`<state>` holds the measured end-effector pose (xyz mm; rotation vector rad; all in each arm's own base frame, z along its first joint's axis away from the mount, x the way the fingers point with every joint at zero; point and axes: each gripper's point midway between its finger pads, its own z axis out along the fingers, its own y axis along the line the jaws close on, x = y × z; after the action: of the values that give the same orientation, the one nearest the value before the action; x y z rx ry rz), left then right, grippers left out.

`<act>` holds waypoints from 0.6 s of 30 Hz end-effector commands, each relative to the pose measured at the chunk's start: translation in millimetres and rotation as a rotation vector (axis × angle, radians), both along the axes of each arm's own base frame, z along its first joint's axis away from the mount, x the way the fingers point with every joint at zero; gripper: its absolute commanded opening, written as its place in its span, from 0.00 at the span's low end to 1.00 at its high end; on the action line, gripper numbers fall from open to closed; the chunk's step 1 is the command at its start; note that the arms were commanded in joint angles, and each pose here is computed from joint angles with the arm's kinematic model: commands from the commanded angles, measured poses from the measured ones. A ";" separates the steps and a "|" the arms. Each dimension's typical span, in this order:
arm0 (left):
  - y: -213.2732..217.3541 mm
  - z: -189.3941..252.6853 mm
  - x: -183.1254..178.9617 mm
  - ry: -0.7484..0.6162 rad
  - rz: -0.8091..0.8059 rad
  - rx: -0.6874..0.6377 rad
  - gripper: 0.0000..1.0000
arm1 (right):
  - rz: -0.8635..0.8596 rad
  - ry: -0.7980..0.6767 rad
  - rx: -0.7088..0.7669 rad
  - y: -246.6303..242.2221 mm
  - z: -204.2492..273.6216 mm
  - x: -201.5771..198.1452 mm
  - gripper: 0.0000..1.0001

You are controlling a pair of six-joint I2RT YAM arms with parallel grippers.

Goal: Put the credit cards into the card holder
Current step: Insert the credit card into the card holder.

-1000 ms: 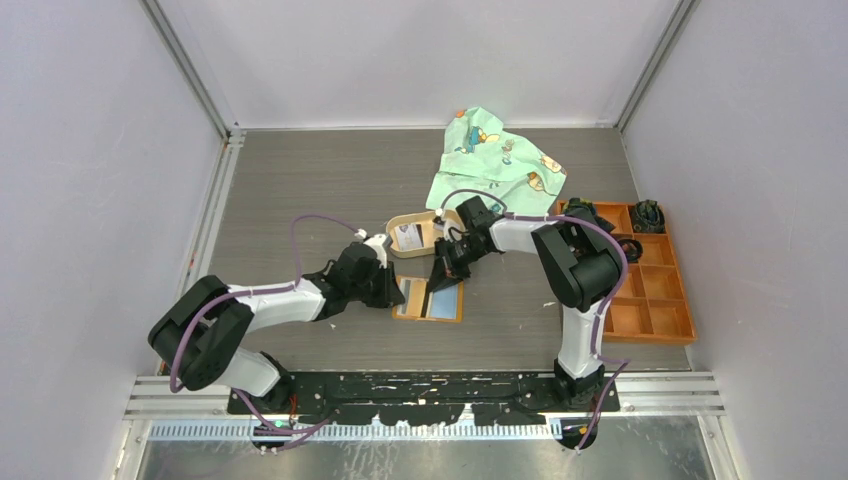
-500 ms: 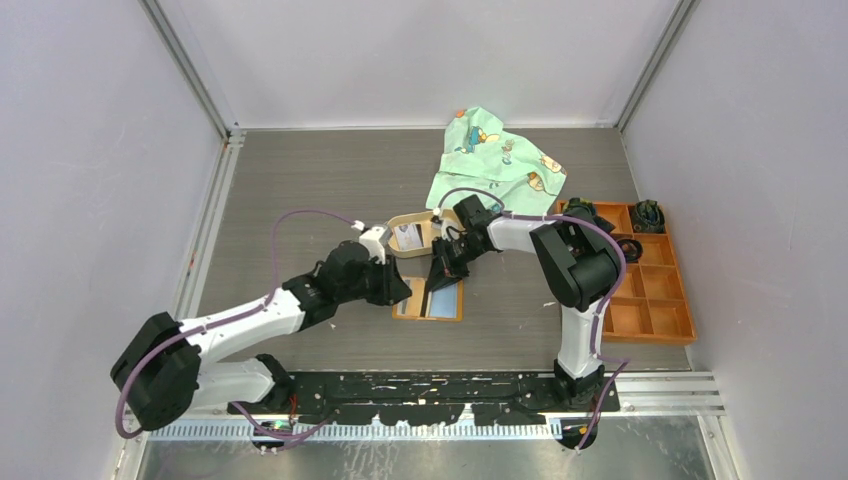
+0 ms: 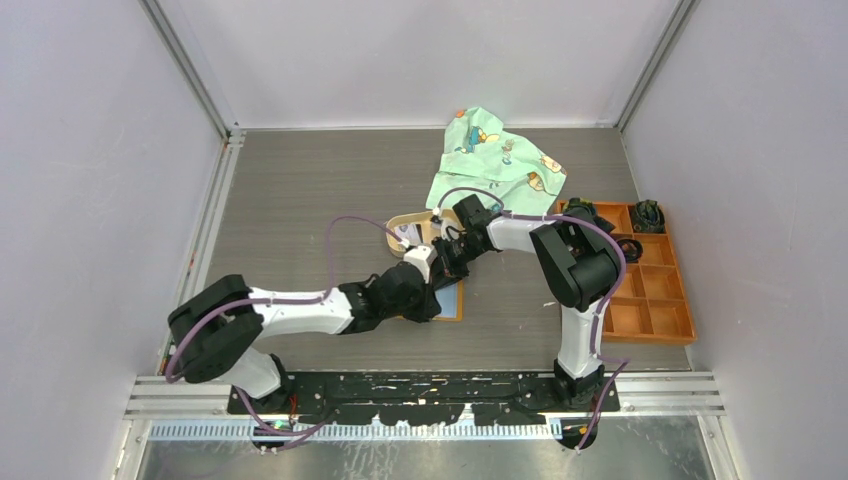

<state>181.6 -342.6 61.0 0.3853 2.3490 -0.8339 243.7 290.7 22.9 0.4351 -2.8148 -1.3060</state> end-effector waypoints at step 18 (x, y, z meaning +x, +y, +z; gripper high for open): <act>9.9 -21.6 54.8 -0.178 0.197 0.239 0.22 | 0.014 -0.050 -0.026 0.8 -2.7 9.7 0.25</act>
<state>224.3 -342.8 31.4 0.3019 2.3212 -0.5158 244.2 290.0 21.6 0.4467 -2.8182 -1.2977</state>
